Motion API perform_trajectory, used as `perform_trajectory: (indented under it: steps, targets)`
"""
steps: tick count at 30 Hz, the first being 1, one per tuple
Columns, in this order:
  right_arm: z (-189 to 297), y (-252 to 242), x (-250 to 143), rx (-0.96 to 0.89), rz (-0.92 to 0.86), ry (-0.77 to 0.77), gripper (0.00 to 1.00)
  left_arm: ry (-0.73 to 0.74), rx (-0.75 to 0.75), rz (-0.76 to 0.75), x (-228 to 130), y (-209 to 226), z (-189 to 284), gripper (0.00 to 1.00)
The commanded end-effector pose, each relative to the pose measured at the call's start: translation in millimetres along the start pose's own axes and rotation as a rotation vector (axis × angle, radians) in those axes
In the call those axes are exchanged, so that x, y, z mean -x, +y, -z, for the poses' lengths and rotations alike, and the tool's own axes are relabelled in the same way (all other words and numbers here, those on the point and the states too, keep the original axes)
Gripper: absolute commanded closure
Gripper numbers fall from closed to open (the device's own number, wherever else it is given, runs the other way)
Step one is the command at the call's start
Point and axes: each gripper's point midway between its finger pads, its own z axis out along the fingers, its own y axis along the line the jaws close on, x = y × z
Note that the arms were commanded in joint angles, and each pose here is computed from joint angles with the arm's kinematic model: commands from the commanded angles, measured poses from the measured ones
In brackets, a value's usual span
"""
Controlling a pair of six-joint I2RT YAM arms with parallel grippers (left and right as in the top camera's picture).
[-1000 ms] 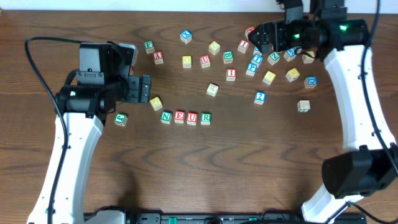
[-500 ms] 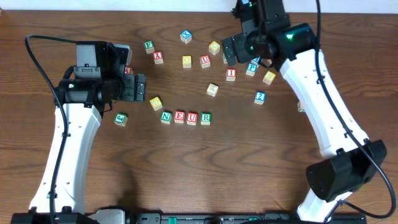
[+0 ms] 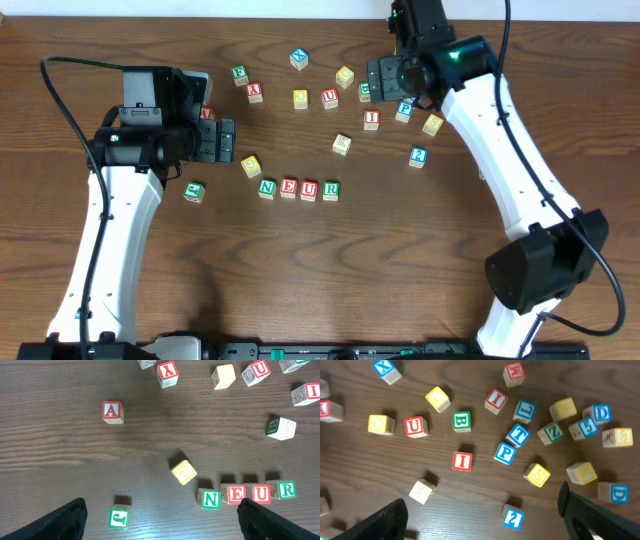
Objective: Spell out NEURIPS
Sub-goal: 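Raise the right arm and move its gripper over the red I block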
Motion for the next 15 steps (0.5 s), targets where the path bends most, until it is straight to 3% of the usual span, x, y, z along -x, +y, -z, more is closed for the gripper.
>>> perform_trajectory:
  steps: [1,9,13,15]
  targets:
    - [-17,13,-8,-0.038,-0.046,0.027,0.07,-0.023,0.003,-0.003,8,1,5,0.05]
    - [-55,42,-29,-0.112,0.004,0.070,0.14,-0.023,0.003,-0.003,8,1,5,0.05]
    - [-70,48,-35,-0.122,-0.008,0.082,0.36,-0.023,0.003,-0.003,8,1,5,0.05]
    - [-75,49,-37,-0.125,-0.012,0.089,0.37,-0.022,0.003,-0.003,8,1,5,0.05]
